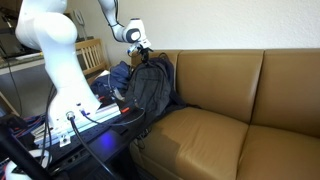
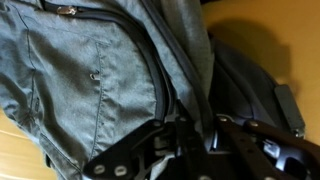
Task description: Move the gray backpack to the right of the couch
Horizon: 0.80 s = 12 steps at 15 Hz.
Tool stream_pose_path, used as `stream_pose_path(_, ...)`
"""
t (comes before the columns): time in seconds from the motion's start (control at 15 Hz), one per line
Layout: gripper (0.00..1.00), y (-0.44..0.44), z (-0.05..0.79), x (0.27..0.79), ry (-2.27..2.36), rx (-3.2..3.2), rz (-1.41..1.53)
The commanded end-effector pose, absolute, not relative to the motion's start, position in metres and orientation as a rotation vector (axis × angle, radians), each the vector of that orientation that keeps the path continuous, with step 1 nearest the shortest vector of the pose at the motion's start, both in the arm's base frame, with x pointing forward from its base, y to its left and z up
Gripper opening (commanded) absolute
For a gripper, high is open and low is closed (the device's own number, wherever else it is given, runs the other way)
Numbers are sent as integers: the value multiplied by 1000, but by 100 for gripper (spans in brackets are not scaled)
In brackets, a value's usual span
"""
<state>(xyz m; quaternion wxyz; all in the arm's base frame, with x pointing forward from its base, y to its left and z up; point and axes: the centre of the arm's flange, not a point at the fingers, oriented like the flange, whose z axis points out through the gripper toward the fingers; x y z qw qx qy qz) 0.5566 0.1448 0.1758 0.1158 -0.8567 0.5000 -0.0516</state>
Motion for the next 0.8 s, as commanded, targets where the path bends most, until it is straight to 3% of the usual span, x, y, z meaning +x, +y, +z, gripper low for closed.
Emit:
stream_pose_path(0.0, 3, 154, 175, 566, 1452, -2577, -14)
stream_pose_path(0.33, 4, 51, 231, 510, 1694, -2556, -35)
stream_pose_path(0.73, 4, -79, 292, 470, 1984, -2254, -348)
